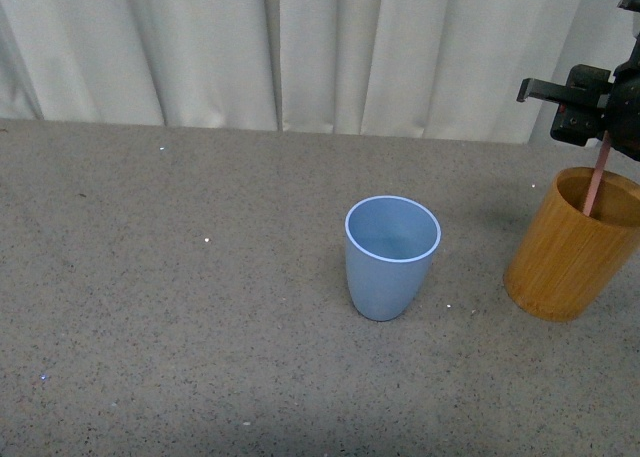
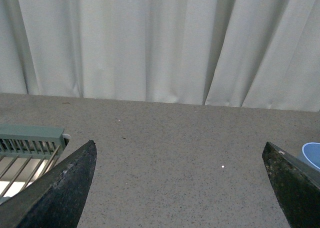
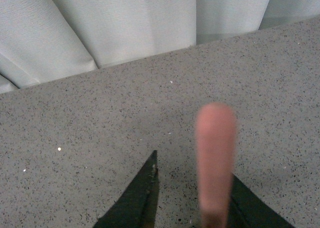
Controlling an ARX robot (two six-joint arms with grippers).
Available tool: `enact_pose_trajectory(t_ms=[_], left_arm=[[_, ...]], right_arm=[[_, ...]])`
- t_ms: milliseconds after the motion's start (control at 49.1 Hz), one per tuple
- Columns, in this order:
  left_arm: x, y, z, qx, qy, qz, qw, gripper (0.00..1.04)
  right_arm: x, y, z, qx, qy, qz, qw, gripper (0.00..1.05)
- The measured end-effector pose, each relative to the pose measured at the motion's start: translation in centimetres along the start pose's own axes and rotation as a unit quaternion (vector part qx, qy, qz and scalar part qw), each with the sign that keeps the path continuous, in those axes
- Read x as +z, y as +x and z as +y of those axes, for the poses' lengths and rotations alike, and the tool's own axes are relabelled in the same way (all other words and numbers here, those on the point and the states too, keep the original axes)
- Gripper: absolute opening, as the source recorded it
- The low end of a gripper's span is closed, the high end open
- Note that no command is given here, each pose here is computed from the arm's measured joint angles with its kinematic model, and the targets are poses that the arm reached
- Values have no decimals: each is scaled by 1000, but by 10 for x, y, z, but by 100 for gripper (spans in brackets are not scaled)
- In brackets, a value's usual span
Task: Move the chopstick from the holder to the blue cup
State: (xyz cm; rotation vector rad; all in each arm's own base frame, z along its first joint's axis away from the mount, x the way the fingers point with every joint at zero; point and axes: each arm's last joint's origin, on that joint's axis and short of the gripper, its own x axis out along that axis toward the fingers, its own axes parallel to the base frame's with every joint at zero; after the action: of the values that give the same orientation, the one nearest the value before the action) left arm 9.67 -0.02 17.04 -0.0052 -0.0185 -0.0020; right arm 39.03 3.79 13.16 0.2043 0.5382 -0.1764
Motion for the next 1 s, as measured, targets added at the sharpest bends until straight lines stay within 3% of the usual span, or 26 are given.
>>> enact_pose_trajectory(t_ms=[163,611,998], left_arm=[[0,0,0,0,0,0,1000,98],[0,0,0,0,0,0,1000,98],[0,0,0,0,0,0,1000,98]], right_arm=[[-1,1,0,0,-5,-1,1000,0],[5,-8,6,21,-6,-13,1000,1],[45,-52,8,24,-40,-76,996,1]])
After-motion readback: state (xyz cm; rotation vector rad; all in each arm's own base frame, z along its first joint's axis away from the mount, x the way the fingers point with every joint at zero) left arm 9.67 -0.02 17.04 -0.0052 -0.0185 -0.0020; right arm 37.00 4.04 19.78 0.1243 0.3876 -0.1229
